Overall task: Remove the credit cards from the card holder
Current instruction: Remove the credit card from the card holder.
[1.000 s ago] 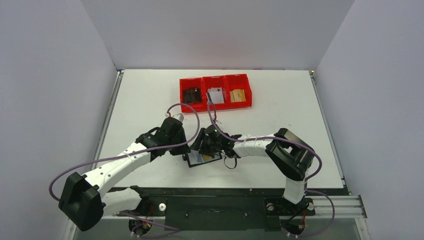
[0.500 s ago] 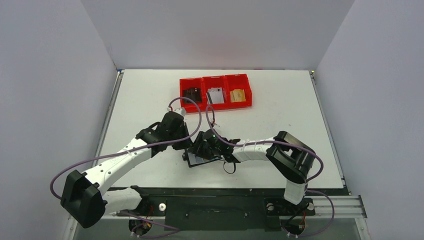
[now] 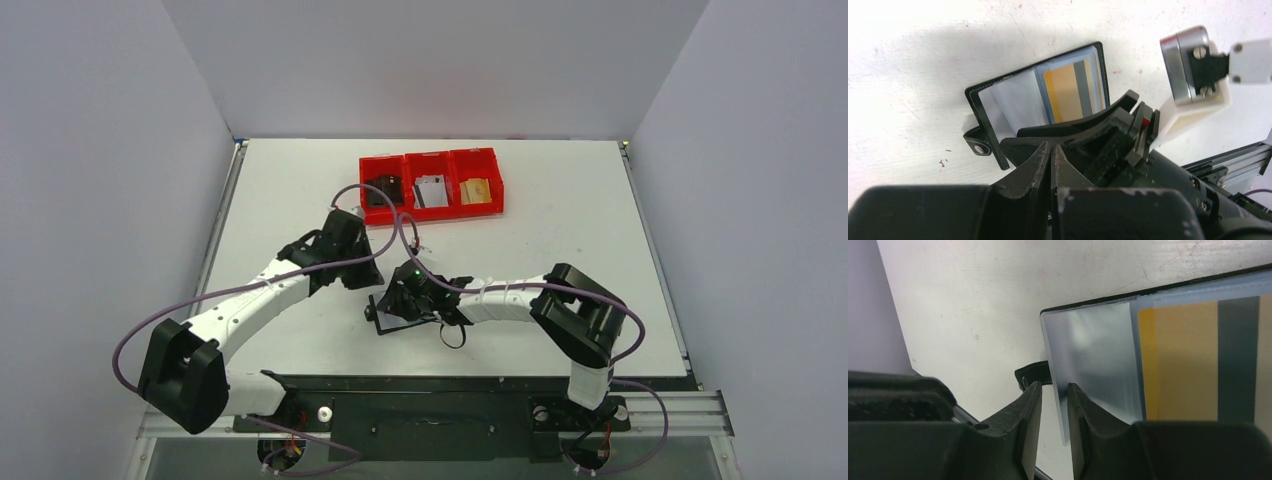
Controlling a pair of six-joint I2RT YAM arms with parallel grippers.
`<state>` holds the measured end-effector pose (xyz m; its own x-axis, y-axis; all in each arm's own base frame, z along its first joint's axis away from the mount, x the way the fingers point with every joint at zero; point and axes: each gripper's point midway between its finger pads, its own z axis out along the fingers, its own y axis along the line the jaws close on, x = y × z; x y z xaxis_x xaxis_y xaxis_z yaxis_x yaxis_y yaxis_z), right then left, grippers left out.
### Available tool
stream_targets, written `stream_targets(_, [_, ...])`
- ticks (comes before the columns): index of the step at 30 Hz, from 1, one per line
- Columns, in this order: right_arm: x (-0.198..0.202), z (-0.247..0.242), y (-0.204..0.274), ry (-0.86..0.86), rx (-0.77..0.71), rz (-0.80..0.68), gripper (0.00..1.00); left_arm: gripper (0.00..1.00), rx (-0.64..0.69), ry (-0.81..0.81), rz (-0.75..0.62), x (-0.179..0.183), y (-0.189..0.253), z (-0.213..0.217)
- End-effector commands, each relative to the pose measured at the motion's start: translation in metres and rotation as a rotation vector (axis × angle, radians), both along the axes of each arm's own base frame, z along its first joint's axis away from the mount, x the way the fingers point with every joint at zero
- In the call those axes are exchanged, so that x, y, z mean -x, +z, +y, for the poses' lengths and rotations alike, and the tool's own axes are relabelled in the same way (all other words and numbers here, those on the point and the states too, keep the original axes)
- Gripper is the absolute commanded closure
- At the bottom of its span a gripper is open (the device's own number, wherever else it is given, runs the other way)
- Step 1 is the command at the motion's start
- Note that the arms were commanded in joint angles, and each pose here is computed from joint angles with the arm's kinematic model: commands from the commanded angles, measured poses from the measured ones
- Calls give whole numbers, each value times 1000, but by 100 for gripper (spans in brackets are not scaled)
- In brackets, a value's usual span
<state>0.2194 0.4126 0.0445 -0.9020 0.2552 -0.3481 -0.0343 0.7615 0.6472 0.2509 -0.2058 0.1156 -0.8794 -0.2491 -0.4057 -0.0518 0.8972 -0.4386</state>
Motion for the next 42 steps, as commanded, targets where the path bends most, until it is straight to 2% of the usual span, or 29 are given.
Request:
stream_targets(1, [-4,5,-2,18,39,-33,78,100,95,50,-34,-28,21,-3])
stream_targets(7, [-2,5,-19,39,89,-7,91,100,121,73,4,-44,9,0])
stream_targets(14, [-1,5,-19,50,94,-21,95,100,132,39,83,-47,-22,-13])
stream_targets(18, [-2,5,1,60,54,-72,91,100,115,38,123,-47,-40,-14])
stream_targets(21, [-9,1,17,36,44,-130,85,100,121,25,146,-43,-50,-18])
stream_targets(28, [-12,-2,32,27,35,-173,85,100,77,-11,223,-28,-78,-17])
stream_targets(35, [-13,-26,44,5,104,-220,82,100,71,-31,242,-16,-87,-13])
stream_targets(40, [-17,-55,56,-47,182,-258,67,96,100,-76,220,-10,-80,-18])
stream_targets(42, [-20,-70,51,-67,248,-260,65,93,116,-98,204,-8,-75,-22])
